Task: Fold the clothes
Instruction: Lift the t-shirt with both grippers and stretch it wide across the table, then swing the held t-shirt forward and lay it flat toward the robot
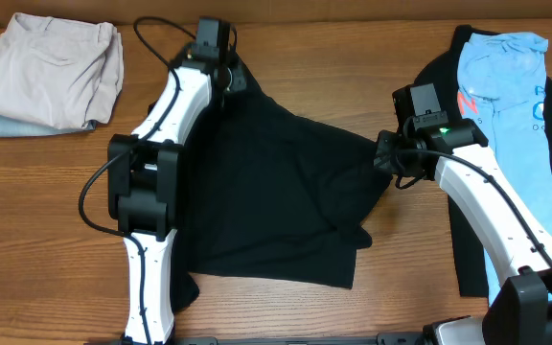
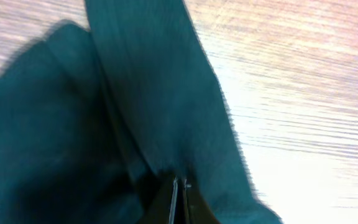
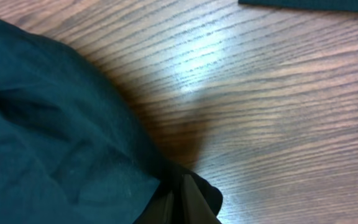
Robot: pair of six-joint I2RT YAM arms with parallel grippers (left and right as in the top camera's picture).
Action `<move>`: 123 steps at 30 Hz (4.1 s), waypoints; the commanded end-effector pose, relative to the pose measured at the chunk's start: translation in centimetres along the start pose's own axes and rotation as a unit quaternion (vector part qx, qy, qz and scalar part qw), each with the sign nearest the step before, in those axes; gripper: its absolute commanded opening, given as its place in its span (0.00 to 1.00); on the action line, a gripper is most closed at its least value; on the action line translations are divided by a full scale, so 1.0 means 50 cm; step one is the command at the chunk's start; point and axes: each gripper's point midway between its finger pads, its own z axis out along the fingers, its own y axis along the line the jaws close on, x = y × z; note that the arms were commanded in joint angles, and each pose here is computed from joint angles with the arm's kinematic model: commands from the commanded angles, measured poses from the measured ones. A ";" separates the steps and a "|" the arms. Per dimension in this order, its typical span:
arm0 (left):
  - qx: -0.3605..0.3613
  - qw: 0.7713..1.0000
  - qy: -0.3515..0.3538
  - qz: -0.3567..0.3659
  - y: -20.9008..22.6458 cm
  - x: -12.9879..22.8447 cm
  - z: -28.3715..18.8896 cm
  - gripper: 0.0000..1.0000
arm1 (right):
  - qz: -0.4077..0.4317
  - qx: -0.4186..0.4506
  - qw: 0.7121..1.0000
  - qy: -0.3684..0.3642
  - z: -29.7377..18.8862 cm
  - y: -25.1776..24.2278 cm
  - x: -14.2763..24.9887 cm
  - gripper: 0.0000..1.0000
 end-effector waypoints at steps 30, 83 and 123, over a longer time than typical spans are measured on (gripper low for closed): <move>-0.026 0.949 -0.313 0.010 0.098 -0.068 -1.072 0.04 | -0.050 -0.098 0.982 -0.151 -0.475 0.061 -0.097 0.04; -0.065 0.910 -0.408 0.040 0.086 -0.257 -1.019 0.04 | -0.101 -0.102 0.918 -0.371 -0.532 0.142 -0.352 0.04; -0.132 0.991 -0.023 0.006 0.187 -0.038 -0.707 0.04 | -0.094 -0.062 0.992 -0.062 -0.305 0.093 -0.197 0.04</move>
